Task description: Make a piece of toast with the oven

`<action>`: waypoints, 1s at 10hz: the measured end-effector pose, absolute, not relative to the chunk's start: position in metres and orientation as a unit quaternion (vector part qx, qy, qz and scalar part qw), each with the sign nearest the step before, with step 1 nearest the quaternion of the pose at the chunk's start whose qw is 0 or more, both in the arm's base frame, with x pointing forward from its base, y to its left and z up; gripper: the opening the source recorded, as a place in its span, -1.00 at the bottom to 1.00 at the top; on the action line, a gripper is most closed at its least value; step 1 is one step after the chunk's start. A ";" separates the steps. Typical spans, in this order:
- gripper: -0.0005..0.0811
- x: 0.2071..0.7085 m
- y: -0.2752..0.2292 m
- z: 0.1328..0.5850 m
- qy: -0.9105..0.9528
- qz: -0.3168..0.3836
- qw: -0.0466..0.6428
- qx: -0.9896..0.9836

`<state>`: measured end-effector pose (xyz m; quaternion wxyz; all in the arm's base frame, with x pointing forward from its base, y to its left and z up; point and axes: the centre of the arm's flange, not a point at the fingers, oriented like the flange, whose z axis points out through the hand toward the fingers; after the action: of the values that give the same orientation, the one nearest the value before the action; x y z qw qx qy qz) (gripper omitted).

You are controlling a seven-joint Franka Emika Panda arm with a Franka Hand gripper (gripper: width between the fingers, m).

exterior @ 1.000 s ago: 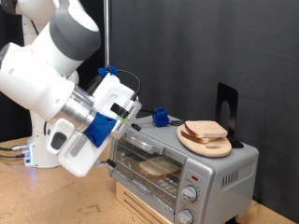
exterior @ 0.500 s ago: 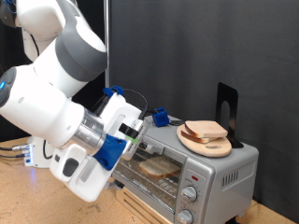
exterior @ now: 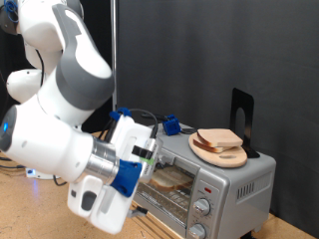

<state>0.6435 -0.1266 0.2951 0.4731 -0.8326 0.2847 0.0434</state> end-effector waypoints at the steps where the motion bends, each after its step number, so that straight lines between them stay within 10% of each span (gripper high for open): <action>1: 0.99 0.649 -0.127 0.287 0.264 0.032 0.467 -0.843; 10: 0.99 0.655 -0.127 0.223 0.321 0.150 0.506 -0.786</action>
<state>0.6553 -0.1275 0.2232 0.5061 -0.7864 0.3208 0.1499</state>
